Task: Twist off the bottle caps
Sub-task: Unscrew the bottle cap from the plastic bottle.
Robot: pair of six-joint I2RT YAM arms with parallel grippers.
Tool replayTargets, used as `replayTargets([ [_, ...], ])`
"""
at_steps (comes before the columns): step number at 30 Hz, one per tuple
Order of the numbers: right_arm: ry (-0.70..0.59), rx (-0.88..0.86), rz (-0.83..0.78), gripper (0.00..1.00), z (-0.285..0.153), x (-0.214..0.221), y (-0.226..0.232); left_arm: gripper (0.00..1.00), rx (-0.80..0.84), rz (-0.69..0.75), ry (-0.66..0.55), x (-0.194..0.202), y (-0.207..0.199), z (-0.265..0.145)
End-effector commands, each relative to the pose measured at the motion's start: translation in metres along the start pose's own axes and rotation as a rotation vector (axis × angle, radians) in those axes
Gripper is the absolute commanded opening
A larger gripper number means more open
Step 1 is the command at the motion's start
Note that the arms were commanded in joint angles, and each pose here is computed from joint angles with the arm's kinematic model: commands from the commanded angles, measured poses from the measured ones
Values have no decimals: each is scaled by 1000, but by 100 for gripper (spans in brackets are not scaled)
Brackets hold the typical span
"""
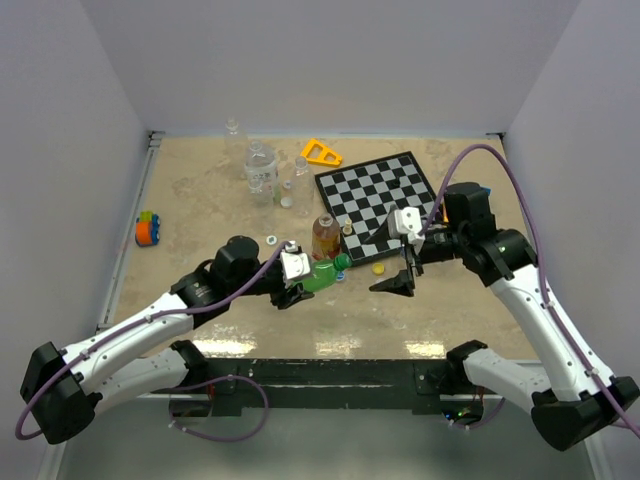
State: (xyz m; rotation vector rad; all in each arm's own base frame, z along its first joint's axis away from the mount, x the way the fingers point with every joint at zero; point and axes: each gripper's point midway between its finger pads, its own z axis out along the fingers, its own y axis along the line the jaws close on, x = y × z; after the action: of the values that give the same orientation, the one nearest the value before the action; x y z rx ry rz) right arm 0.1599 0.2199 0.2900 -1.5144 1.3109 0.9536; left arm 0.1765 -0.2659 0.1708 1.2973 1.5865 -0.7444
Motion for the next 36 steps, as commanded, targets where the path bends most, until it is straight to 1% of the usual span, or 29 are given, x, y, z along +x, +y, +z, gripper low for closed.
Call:
replayTargets([
  [1, -42, -7, 78, 98, -1, -18, -2, 0, -22, 3, -42, -10, 4, -2],
  [7, -28, 31, 139, 98, 1, -16, -12, 0, -28, 2, -44, -10, 4, -3],
  [13, -26, 27, 184, 98, 3, -17, -17, 0, -51, 4, -45, -11, 8, -4],
  [18, 11, 48, 328, 98, 9, -7, -28, 0, -60, 4, -39, -10, 10, -4],
  [20, 20, 17, 392, 97, 13, -5, -29, 0, -60, 5, -35, -9, 11, -3],
  [24, 35, -16, 435, 95, 18, -3, -35, 0, -63, 1, -27, -9, 12, -2],
  [31, 86, -13, 540, 86, 34, 17, -46, 0, -69, -3, -28, -10, 14, -1],
  [36, 105, -39, 550, 79, 48, 14, -44, 0, -69, -15, -18, -8, 15, 1],
])
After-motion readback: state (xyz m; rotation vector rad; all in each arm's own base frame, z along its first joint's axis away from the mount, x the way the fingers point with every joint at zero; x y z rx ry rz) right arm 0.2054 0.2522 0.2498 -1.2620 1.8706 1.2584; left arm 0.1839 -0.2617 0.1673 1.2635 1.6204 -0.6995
